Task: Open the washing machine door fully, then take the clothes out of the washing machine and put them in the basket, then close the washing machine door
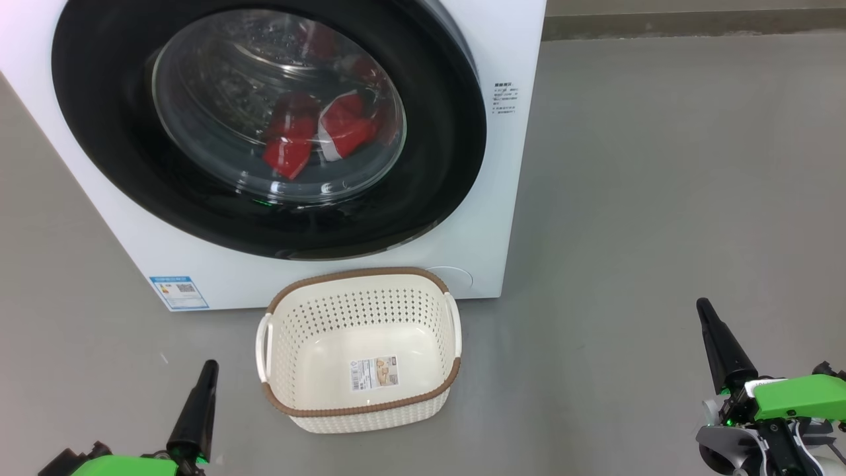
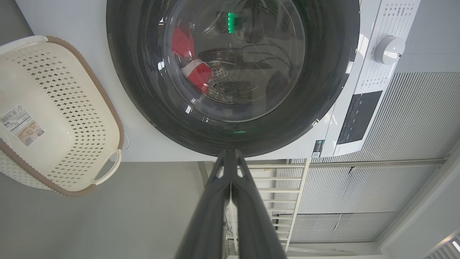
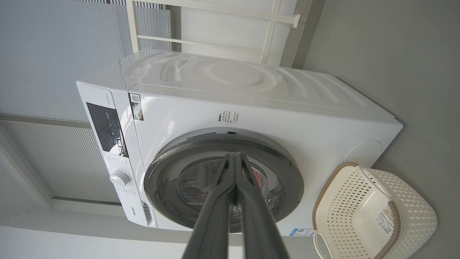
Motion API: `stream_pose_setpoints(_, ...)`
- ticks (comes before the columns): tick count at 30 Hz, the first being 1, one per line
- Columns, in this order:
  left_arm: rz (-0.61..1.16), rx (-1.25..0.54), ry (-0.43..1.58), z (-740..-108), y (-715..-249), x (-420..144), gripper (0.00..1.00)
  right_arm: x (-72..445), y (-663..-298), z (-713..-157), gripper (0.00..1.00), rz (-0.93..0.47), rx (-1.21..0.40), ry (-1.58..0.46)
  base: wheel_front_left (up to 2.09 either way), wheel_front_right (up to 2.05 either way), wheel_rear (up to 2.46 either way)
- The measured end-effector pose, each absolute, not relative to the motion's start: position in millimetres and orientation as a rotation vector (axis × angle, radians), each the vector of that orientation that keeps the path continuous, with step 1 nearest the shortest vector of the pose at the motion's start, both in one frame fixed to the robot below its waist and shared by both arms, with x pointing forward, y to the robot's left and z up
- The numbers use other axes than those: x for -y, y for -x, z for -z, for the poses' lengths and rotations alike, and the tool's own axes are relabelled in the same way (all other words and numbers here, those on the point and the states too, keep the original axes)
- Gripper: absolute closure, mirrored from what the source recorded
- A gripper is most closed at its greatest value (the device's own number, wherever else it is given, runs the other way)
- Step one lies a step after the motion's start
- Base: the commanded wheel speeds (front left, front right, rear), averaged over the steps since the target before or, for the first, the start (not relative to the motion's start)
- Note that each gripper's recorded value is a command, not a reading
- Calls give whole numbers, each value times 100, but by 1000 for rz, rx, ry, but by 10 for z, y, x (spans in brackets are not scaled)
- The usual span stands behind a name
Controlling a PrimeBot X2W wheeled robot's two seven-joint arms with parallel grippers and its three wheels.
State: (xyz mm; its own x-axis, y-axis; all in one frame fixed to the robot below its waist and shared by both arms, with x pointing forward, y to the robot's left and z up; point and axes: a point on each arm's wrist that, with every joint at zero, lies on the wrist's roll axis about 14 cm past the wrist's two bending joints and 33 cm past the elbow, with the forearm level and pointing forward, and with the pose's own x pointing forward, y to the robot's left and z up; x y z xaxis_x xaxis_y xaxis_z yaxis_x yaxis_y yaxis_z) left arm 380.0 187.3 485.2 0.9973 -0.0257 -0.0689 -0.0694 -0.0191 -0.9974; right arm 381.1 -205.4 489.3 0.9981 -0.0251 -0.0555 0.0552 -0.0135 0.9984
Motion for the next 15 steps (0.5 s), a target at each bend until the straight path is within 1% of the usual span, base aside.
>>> stream_pose_setpoints(6,-35,-74,1590,-4852,-3800,-1873,100,2051,-3811,-4893,100,62,-25,-1584,0,0,0)
stream_pose_setpoints(7,-39,-79,1591,-4834,-3796,-1868,0,2047,-3806,-4875,0,66,-30,-1585,0,0,0)
stream_pose_setpoints(13,-125,-176,1616,-4457,-3612,-1776,0,1955,-3593,-4438,0,170,-136,-1615,0,0,0)
stream_pose_setpoints(15,-131,-187,1616,-4423,-3594,-1763,0,1932,-3574,-4397,0,177,-150,-1616,0,0,0)
